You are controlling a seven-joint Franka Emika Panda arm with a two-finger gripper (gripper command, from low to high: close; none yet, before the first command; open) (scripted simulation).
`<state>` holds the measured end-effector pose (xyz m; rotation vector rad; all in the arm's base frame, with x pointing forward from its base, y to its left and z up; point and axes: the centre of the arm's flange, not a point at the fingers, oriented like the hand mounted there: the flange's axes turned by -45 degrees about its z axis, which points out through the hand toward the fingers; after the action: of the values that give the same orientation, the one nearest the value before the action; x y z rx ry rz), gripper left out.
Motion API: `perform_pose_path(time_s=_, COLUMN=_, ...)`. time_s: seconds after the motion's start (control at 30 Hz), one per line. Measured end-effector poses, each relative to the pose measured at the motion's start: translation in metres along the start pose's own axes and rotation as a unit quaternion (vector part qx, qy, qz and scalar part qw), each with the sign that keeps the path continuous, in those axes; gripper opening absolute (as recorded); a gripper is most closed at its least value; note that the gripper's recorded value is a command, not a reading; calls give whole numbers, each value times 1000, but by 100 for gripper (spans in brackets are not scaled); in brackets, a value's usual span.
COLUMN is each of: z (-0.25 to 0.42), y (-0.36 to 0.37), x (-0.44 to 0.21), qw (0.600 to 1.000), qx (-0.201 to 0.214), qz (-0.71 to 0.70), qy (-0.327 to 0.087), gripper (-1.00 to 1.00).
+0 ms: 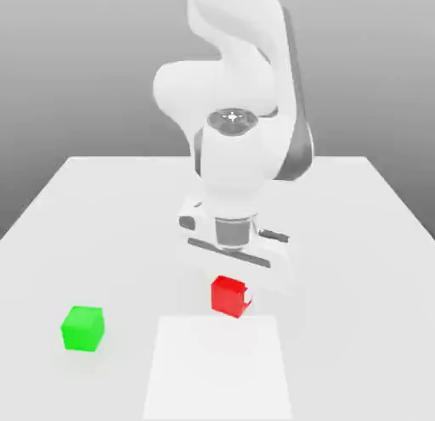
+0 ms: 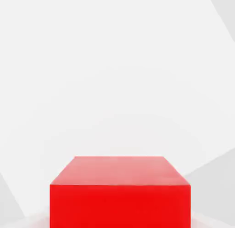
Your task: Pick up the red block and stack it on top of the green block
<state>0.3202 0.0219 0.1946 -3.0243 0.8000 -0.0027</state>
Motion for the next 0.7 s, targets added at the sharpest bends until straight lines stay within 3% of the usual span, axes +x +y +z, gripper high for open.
perform_pose_path(time_s=0.23, z=-16, y=7, x=-2, qw=1000, qx=-6, qz=-6, qy=1, gripper=-100)
perform_pose_path(time_s=0.7, z=-35, y=75, x=75, qw=986, qx=-3, qz=-165, qy=3, gripper=-100)
